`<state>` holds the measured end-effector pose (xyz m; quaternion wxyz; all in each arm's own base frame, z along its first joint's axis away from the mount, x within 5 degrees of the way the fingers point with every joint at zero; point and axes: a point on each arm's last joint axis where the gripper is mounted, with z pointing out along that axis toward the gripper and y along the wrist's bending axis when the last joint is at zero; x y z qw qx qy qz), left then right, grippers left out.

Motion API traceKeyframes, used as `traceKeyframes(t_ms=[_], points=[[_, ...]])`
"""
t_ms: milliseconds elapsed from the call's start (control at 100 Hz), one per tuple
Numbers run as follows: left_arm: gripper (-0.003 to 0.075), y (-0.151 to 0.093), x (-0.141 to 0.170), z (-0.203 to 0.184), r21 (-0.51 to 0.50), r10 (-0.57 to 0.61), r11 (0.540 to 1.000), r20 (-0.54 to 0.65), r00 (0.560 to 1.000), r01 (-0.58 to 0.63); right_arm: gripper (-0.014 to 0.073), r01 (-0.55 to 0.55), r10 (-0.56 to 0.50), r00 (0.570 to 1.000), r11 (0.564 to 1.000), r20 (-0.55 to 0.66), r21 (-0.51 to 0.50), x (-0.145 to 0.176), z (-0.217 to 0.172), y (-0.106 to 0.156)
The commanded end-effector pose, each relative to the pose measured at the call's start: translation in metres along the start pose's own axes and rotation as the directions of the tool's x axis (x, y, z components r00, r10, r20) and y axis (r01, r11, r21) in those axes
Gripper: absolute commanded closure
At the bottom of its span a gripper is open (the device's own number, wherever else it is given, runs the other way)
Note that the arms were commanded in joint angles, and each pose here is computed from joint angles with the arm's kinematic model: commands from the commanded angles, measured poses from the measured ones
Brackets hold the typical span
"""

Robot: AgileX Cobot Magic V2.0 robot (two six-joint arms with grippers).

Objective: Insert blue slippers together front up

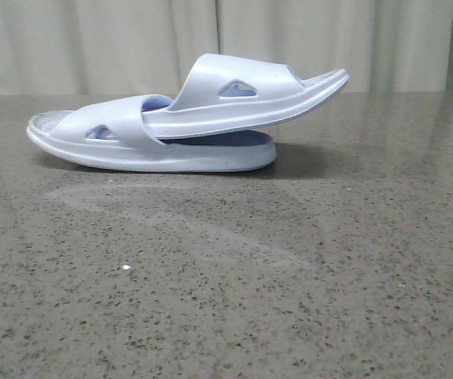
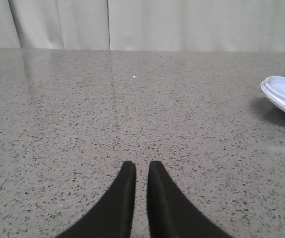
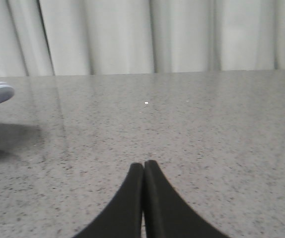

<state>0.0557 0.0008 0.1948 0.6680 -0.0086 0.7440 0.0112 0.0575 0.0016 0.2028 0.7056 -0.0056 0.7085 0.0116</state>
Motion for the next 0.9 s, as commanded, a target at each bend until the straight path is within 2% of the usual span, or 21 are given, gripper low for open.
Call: traceKeyframes(t_ms=[0, 890], points=[[0.0705, 0.0006, -0.0049, -0.0020, -0.005, -0.013, 1.000, 0.093, 0.996, 0.013, 0.0684, 0.012, -0.014, 0.999, 0.999, 0.032, 0.048, 0.0023, 0.0013, -0.0030], [0.0705, 0.0006, -0.0049, -0.0020, -0.005, -0.013, 1.000, 0.093, 0.996, 0.013, 0.0684, 0.008, -0.009, 1.000, 0.998, 0.022, 0.064, 0.0032, 0.0013, -0.0039]])
